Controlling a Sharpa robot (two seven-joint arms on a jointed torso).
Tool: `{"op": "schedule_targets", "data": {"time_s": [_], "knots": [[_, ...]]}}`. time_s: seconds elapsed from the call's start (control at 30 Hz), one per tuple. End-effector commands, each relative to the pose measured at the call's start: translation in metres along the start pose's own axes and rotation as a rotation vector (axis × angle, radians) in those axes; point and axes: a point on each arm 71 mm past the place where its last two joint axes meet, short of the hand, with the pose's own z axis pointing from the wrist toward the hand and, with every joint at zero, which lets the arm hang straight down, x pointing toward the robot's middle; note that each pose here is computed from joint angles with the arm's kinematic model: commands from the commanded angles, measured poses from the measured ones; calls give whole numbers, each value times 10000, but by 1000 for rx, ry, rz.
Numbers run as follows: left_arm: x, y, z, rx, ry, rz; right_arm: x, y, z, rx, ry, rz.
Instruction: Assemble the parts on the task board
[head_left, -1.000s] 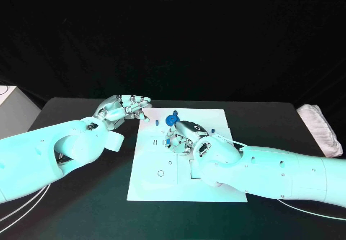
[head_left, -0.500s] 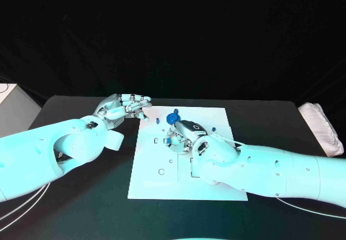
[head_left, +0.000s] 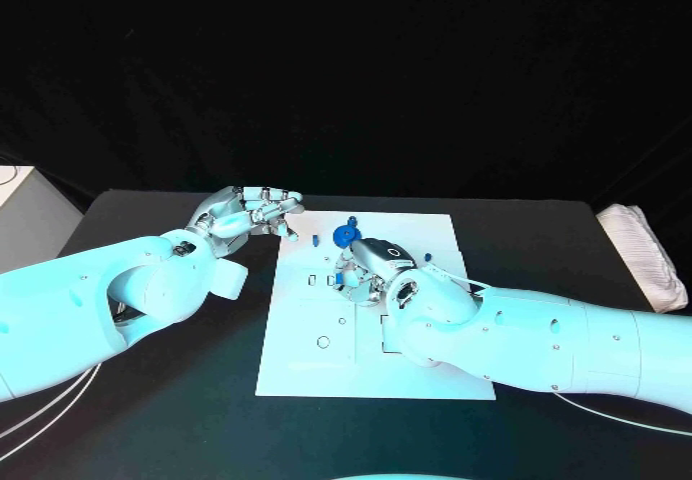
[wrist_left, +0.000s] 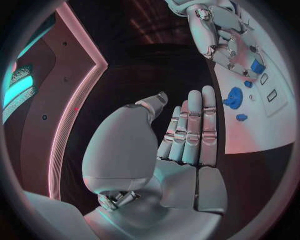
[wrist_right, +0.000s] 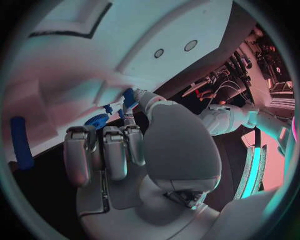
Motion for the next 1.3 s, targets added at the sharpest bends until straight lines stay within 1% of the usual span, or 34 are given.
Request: {"op": "schedule_targets", "data": {"time_s": [0.03,0.43,0.93,1.1,1.2,1.3], "knots": [[19,-8,1,3,15,1,17,-12,-5,-3,10,-18],[15,-5,0,0,18,3,19,-21,-1,-9,15,-18],[12,-2,-2,-5,24,5,10,-1,-7,-27,3,-7],[14,0,-1,-6,25,7,-10,12,-20,-39,-21,10],[12,3,4,-7,26,17,-38,12,-44,-52,-47,27],[8,20,12,-25,36,47,-75,-3,-86,-67,-66,48]]}}
